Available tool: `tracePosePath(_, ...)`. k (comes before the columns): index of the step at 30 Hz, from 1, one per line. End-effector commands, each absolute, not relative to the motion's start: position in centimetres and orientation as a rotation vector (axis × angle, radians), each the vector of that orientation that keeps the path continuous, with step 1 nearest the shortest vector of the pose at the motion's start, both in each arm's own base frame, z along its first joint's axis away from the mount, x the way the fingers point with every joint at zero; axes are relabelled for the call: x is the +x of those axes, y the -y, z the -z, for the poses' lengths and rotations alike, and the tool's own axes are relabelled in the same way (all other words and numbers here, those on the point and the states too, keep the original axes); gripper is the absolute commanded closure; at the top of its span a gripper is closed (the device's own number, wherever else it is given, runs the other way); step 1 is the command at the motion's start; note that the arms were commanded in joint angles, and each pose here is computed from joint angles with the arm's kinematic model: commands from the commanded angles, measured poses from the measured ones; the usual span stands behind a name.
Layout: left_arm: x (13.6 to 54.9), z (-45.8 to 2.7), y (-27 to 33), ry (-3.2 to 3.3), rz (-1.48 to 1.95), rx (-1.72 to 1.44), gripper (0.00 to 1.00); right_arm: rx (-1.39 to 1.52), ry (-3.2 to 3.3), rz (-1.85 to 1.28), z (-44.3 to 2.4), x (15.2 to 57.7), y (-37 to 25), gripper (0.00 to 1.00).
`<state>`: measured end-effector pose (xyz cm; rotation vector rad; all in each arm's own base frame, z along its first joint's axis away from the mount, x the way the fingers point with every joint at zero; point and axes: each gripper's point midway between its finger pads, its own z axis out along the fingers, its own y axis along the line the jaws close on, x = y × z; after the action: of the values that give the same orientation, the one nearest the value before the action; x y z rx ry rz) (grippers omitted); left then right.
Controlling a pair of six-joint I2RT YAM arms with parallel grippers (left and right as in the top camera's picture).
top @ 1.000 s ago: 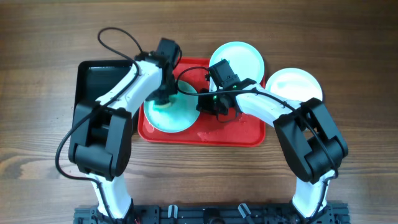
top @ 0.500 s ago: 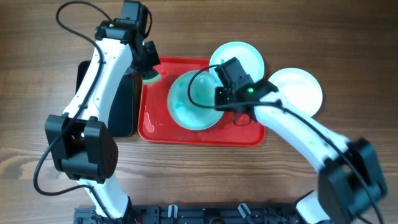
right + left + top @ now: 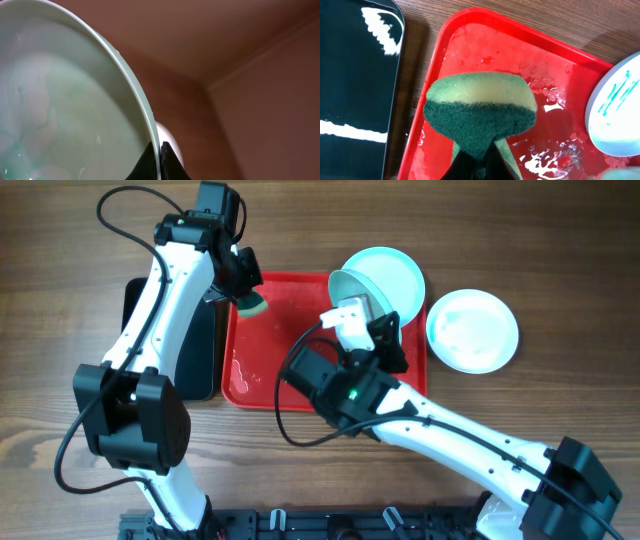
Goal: Clean dirty plates on tray and stack at the side
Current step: 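Lift the small plate with the right gripper and stack it on the large plate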
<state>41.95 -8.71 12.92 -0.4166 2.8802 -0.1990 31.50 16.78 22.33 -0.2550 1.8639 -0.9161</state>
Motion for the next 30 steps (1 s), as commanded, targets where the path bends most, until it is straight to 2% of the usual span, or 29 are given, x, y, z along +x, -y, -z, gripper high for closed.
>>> tracePosePath(1, 41.7, -12.9, 9.2, -2.889, 0.234, -0.393, 0.96, -0.212, -1.716, 1.025, -25.7, 30.9, -16.1, 0.96)
tracePosePath(6, 41.7, -12.9, 9.3, -2.890, 0.234, -0.390, 0.96, -0.228, -1.789, 0.944, -24.3, 31.1, -16.7, 0.96)
tracePosePath(12, 41.7, -12.9, 9.3, -2.890, 0.234, -0.389, 0.96, -0.249, -2.277, 0.416, -17.0, 29.6, -19.6, 0.96)
tracePosePath(15, 41.7, -12.9, 9.4, -2.891, 0.237, -0.389, 0.96, -0.102, -2.435, 0.172, -16.6, 29.6, -18.8, 0.96)
tracePosePath(20, 41.6, -12.9, 9.9, -2.898, 0.276, -0.382, 0.96, 0.199, -2.505, -0.079, -18.8, 31.1, -13.4, 0.96)
tracePosePath(23, 41.6, -13.0, 9.9, -2.897, 0.277, -0.382, 0.96, 0.444, -2.517, -0.091, -19.2, 31.7, -7.4, 0.96)
tracePosePath(30, 41.6, -13.0, 9.9, -2.897, 0.276, -0.382, 0.96, 0.925, -2.475, 0.075, -14.7, 31.2, 4.8, 0.96)
